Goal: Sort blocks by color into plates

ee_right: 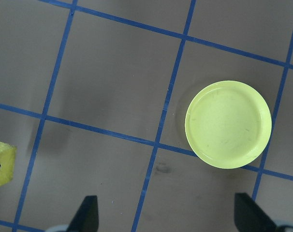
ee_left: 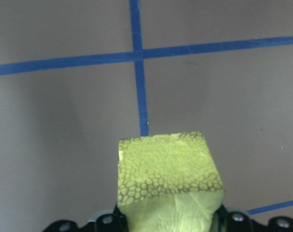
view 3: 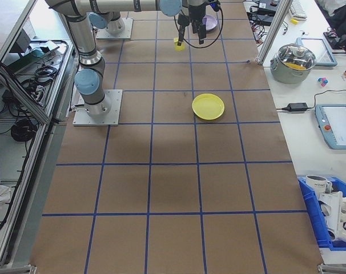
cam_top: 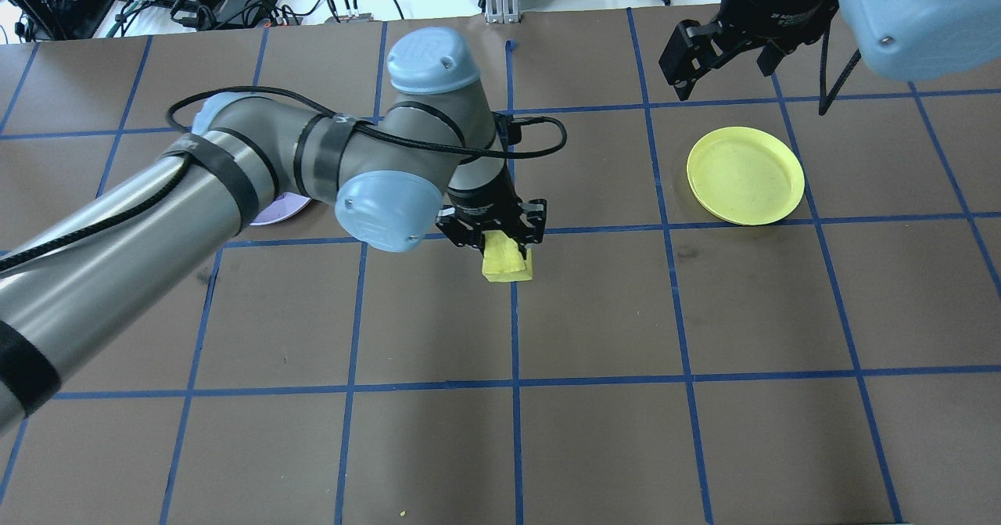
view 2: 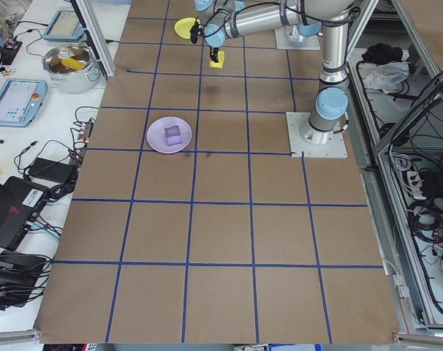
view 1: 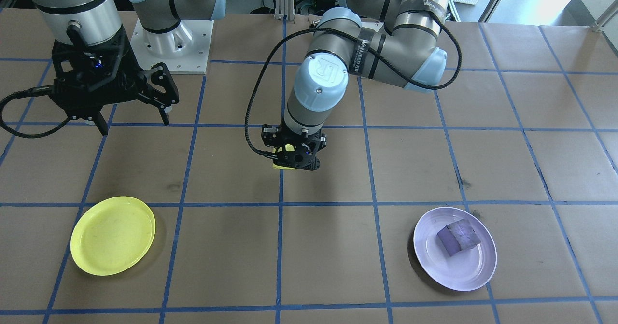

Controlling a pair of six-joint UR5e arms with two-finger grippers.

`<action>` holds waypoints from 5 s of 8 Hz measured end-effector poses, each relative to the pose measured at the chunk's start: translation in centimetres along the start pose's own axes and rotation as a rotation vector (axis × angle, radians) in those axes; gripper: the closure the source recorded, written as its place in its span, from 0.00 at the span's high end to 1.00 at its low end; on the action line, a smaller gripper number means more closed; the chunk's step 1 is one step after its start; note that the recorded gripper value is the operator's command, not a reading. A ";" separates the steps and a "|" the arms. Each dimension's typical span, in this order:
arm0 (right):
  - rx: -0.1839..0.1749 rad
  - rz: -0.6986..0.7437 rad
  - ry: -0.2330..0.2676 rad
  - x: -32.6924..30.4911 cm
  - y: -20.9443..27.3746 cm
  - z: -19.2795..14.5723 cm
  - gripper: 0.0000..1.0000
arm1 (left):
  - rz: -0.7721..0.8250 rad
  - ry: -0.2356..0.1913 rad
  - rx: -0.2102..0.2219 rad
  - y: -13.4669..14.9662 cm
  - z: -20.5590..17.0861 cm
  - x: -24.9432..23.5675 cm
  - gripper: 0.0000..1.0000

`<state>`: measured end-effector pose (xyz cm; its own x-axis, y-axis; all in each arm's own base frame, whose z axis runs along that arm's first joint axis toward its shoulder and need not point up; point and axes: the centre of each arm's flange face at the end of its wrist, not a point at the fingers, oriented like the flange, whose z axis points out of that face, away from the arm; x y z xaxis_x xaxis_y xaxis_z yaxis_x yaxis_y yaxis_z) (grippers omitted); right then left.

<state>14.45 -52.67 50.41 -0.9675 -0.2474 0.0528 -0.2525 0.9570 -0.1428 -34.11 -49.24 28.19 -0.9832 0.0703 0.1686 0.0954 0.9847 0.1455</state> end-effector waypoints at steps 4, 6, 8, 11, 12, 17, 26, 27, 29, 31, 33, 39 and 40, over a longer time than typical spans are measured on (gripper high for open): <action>-0.039 0.004 0.003 2.4 0.3 0.7 1.00 | 0.052 -0.005 0.021 2.1 5.1 7.8 0.11; -0.051 0.002 0.001 3.0 0.4 0.9 1.00 | 0.018 -0.019 -0.003 2.2 7.9 8.9 0.14; -0.054 -0.004 -0.002 3.1 0.4 1.1 1.00 | 0.009 -0.004 0.021 1.1 9.0 9.1 0.87; -0.060 -0.004 -0.006 3.1 0.5 1.4 1.00 | 0.001 0.002 0.038 0.0 8.9 9.8 1.00; -0.075 -0.001 -0.009 3.0 0.6 1.5 1.00 | 0.003 0.004 0.043 0.0 8.9 10.0 1.00; -0.132 0.004 -0.037 2.8 0.9 2.6 1.00 | 0.034 0.035 0.100 -1.2 1.6 6.4 1.00; -0.224 0.304 -0.121 -4.0 2.6 6.7 1.00 | -0.093 -0.101 0.124 4.1 -27.2 -15.5 1.00; -0.208 0.305 -0.121 -6.0 3.1 8.3 1.00 | -0.097 -0.102 0.147 4.9 -28.3 -15.4 1.00; -0.197 0.307 -0.118 -9.5 4.5 13.0 1.00 | -0.093 -0.108 0.205 5.5 -29.7 -15.2 1.00; -0.248 0.381 -0.108 -12.1 4.9 17.6 1.00 | -0.084 -0.114 0.238 6.2 -30.4 -14.8 1.00; -0.311 0.388 -0.084 -14.6 4.9 22.0 1.00 | -0.075 -0.120 0.275 6.5 -31.1 -14.6 1.00; -0.333 0.284 -0.011 -15.2 4.4 27.1 1.00 | -0.067 -0.116 0.347 7.6 -32.7 -14.1 1.00; -0.338 0.277 -0.012 -15.2 4.4 27.4 1.00 | -0.067 -0.115 0.348 7.6 -32.7 -14.1 1.00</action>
<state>27.58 -48.81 21.90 -0.9986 0.0258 0.0459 0.0338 0.9828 0.1813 -14.45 -47.92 58.79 -0.9984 0.0019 0.0567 -0.0090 0.9815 -0.1914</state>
